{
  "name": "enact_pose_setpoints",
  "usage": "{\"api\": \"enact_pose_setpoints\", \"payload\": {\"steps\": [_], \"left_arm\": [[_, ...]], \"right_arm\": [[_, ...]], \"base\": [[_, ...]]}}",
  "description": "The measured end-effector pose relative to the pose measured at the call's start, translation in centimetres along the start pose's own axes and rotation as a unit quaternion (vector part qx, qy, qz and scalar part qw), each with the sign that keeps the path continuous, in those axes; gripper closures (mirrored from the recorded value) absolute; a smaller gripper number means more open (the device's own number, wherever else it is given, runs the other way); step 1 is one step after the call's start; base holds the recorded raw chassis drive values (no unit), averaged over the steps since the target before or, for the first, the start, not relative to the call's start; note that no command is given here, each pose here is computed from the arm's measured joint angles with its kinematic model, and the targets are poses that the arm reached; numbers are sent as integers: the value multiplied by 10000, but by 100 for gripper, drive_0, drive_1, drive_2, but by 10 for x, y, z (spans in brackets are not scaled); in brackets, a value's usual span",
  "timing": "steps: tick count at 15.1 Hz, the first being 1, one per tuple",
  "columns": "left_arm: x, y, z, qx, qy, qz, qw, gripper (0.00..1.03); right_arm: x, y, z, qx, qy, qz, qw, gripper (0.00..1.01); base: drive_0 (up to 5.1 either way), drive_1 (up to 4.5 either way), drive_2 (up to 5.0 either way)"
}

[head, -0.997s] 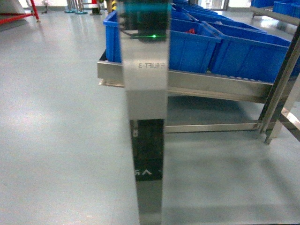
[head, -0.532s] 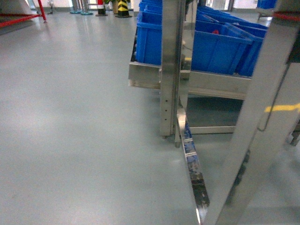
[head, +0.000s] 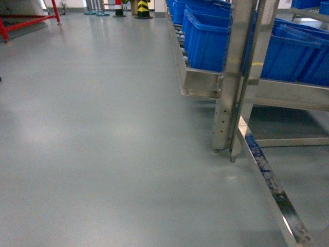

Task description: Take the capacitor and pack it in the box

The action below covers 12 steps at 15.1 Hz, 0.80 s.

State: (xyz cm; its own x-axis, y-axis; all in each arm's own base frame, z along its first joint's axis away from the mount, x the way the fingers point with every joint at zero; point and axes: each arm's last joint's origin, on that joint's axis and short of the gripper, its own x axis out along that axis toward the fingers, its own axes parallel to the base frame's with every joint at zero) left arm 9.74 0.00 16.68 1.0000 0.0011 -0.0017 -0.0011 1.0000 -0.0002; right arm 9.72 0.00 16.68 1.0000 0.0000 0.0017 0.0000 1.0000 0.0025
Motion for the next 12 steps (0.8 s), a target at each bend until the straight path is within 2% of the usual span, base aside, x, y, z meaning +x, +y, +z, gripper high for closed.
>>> {"api": "enact_pose_setpoints", "payload": {"steps": [12], "left_arm": [[0,0,0,0,11,-6,10000,59]], "right_arm": [[0,0,0,0,-4,0,10000,3]], "base": [[-502,243,243]]}}
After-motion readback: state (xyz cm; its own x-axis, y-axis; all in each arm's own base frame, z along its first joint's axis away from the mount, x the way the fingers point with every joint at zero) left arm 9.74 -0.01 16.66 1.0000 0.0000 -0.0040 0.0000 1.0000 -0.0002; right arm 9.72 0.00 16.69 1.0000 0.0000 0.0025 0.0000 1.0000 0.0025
